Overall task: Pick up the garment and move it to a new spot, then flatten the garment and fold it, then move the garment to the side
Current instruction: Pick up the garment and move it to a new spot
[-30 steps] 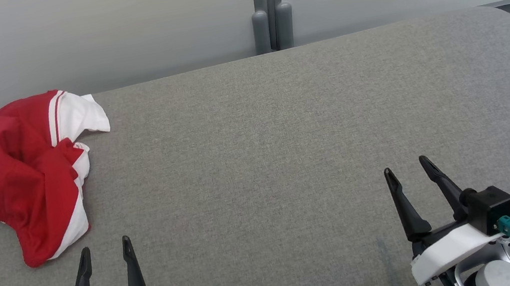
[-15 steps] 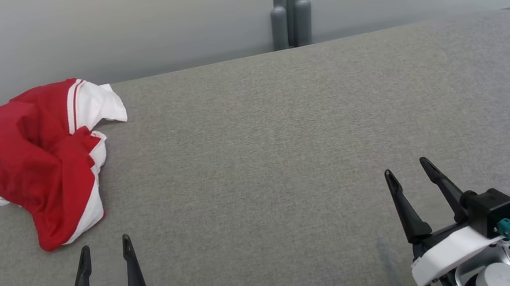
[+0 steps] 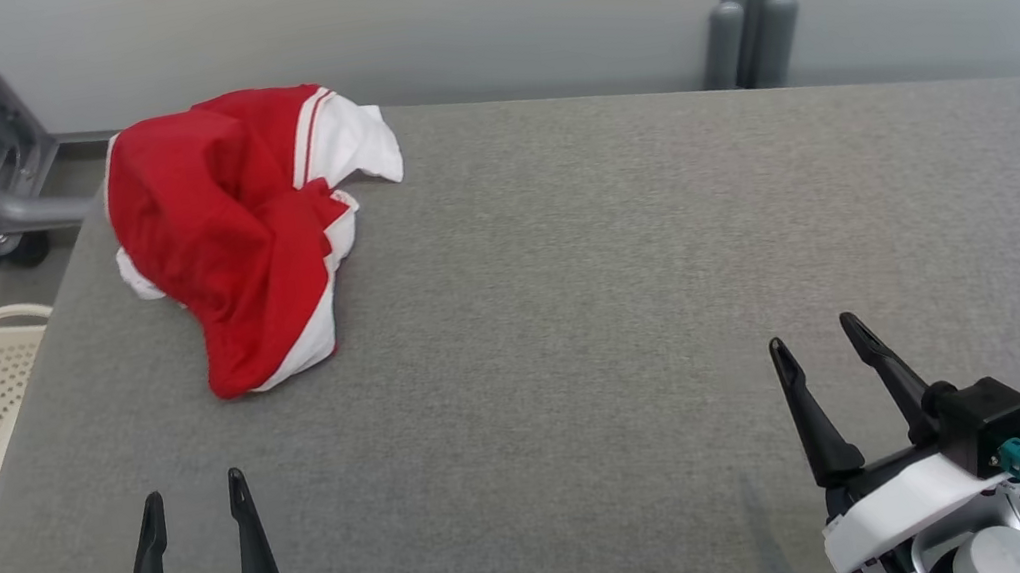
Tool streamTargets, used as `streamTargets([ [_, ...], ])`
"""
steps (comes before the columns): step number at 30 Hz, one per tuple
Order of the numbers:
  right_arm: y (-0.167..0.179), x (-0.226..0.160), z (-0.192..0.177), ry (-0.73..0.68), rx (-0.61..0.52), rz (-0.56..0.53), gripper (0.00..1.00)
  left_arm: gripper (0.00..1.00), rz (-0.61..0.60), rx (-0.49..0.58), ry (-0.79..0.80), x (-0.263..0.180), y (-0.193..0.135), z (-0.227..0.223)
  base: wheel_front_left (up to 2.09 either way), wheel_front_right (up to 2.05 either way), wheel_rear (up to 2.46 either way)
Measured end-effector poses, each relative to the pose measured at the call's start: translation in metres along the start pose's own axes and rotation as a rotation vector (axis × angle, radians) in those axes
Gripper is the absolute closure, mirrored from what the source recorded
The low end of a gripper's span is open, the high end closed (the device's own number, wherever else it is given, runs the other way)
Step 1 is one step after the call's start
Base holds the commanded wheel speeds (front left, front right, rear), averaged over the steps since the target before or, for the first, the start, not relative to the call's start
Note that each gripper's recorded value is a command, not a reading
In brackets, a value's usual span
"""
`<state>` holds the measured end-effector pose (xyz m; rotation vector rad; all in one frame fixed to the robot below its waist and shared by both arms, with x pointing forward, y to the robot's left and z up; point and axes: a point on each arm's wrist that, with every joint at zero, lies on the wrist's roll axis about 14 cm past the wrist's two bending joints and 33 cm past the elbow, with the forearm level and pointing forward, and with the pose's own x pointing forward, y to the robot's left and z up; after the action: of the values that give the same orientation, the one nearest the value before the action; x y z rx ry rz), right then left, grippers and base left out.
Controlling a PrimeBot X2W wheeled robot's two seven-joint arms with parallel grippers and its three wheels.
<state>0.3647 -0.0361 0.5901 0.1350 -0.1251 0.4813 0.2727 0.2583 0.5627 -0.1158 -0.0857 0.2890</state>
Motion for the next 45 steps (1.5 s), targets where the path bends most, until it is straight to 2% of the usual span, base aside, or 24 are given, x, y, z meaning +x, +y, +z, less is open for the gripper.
streamTargets([
  [12, 0.052, 0.027, -0.011, 0.022, 0.015, 0.169, 0.0, 0.0, 0.156, 0.016, -0.019, -0.029, 0.048, 0.008, 0.0, 0.0, 0.0],
  [24, 0.045, 0.026, -0.015, 0.03, -0.005, 0.153, 0.0, 0.0, 0.141, 0.006, -0.01, -0.019, 0.043, 0.006, 0.0, 0.0, 0.0],
  [30, 0.033, 0.031, -0.015, 0.024, -0.016, 0.127, 0.0, 0.0, 0.096, 0.048, -0.097, 0.021, 0.043, 0.04, 0.0, 0.0, 0.0],
  [35, 0.017, 0.042, -0.019, 0.019, -0.035, 0.095, 0.0, 0.0, 0.049, 0.049, -0.148, 0.079, 0.039, 0.077, 0.0, 0.0, 0.0],
  [45, -0.005, 0.063, -0.043, 0.047, -0.035, 0.065, 0.0, 0.0, 0.017, 0.107, 0.033, 0.18, 0.039, 0.07, 0.0, 0.0, 0.0],
])
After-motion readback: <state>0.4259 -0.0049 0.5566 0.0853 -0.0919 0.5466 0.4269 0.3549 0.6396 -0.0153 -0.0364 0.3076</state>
